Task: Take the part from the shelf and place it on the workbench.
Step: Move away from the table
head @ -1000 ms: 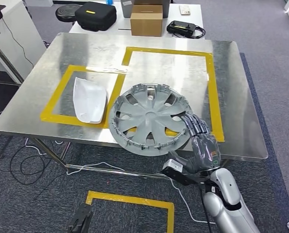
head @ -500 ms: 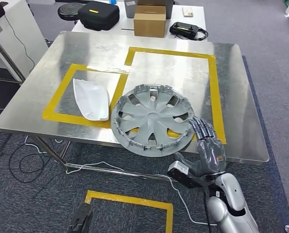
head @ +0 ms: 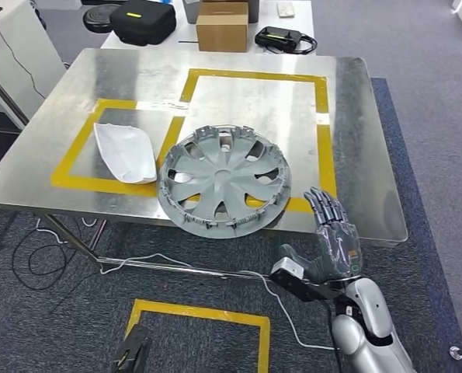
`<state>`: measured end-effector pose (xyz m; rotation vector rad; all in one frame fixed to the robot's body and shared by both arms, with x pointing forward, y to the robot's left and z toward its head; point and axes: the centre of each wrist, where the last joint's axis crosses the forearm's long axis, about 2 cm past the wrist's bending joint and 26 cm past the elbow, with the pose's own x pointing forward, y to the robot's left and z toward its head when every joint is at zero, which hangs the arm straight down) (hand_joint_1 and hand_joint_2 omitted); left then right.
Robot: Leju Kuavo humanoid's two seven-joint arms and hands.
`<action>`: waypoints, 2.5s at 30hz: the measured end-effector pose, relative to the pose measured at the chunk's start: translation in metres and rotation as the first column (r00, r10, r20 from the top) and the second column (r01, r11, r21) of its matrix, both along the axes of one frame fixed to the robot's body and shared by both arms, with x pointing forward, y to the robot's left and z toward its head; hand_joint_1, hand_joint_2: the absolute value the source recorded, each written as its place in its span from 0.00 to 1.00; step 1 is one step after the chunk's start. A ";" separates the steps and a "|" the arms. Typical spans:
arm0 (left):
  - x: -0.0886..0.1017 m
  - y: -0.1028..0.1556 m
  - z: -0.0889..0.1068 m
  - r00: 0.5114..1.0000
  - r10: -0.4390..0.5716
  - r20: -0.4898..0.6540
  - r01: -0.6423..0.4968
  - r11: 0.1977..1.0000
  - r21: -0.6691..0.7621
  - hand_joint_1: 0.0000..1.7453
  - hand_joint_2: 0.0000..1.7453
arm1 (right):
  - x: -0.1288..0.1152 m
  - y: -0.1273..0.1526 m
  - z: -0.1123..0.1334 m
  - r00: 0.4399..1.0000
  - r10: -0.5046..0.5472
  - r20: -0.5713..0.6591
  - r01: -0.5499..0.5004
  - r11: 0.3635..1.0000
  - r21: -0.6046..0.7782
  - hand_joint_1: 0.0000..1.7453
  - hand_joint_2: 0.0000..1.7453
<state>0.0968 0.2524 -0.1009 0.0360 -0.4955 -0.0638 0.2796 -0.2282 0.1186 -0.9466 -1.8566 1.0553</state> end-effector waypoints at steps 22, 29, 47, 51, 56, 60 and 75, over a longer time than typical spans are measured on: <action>0.001 -0.002 0.000 1.000 -0.001 0.005 0.001 1.000 -0.001 0.00 0.00 | -0.003 0.002 -0.001 1.000 -0.003 0.001 0.003 1.000 0.006 0.00 0.00; 0.001 -0.001 0.000 1.000 -0.001 0.008 0.001 1.000 0.000 0.00 0.00 | -0.003 0.005 -0.001 1.000 -0.001 0.001 0.001 1.000 0.011 0.00 0.00; 0.001 -0.001 0.000 1.000 -0.011 0.024 0.011 1.000 0.004 0.00 0.00 | -0.006 0.005 -0.004 1.000 -0.007 -0.008 0.007 1.000 0.016 0.00 0.00; 0.003 -0.001 0.001 0.999 -0.013 0.032 0.013 1.000 0.003 0.00 0.00 | -0.004 0.007 -0.002 1.000 -0.005 -0.003 0.005 1.000 0.018 0.00 0.00; 0.003 -0.001 0.001 0.999 -0.013 0.033 0.013 1.000 0.004 0.00 0.00 | -0.004 0.007 -0.002 1.000 -0.005 -0.004 0.005 1.000 0.021 0.00 0.00; 0.003 -0.001 0.001 0.999 -0.013 0.033 0.013 1.000 0.004 0.00 0.00 | -0.004 0.007 -0.002 1.000 -0.005 -0.004 0.005 1.000 0.022 0.00 0.00; -0.002 0.000 0.000 1.000 0.001 0.027 -0.001 1.000 0.011 0.00 0.00 | -0.015 0.001 -0.013 0.996 -0.068 -0.064 0.074 0.992 0.101 0.00 0.00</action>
